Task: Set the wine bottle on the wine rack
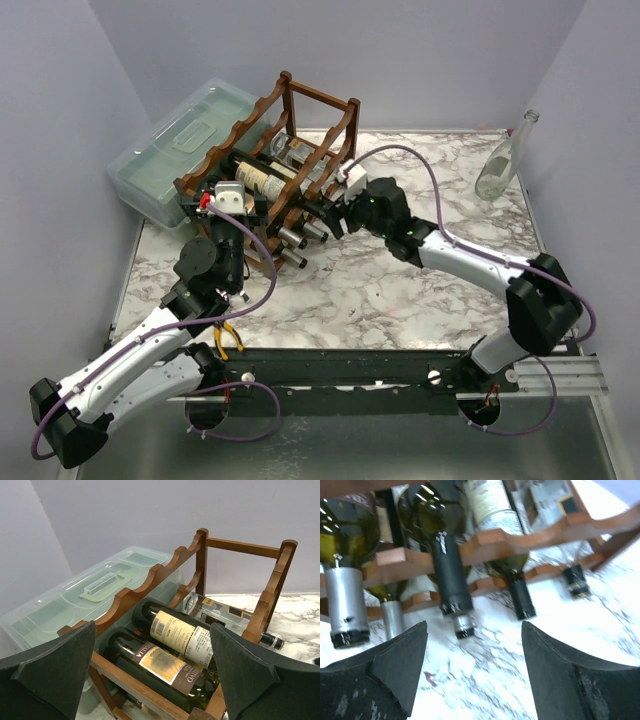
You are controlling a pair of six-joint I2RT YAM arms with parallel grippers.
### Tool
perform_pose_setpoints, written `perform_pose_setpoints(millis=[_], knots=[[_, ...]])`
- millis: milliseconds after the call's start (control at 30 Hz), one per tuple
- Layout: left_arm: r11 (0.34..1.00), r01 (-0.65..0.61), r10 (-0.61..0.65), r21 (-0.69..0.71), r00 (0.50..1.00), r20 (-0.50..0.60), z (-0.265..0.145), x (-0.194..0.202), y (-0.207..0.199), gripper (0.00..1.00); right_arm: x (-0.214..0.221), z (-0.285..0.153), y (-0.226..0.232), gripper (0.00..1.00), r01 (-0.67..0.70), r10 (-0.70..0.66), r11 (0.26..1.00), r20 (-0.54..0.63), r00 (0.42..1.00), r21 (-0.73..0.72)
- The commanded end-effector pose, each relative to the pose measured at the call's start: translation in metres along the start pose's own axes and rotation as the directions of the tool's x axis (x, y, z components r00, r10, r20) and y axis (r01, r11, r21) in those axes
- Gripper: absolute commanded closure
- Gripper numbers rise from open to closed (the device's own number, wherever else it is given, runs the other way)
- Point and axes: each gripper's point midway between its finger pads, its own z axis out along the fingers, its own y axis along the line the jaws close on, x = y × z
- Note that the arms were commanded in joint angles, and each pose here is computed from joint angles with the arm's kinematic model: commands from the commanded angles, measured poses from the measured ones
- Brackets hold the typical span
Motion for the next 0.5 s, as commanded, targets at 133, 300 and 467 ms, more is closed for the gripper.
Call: perform_pose_setpoints(millis=[133, 300, 467], knots=[[0.998, 0.049, -0.050, 0.033, 0.999, 0.020, 0.000, -0.010, -0.004, 0.04, -0.017, -0.078, -0.103, 0.16, -0.199, 0.125, 0.912, 0.218, 0.968, 0.360], [0.998, 0.059, -0.060, 0.033, 0.998, 0.018, 0.000, -0.011, -0.004, 0.04, -0.034, -0.131, -0.191, 0.12, -0.416, 0.238, 0.731, 0.370, 0.898, 0.541], [0.997, 0.070, -0.070, 0.035, 0.997, 0.022, -0.002, -0.013, -0.003, 0.04, -0.053, -0.178, -0.267, 0.04, -0.513, 0.261, 0.484, 0.443, 0.858, 0.709]])
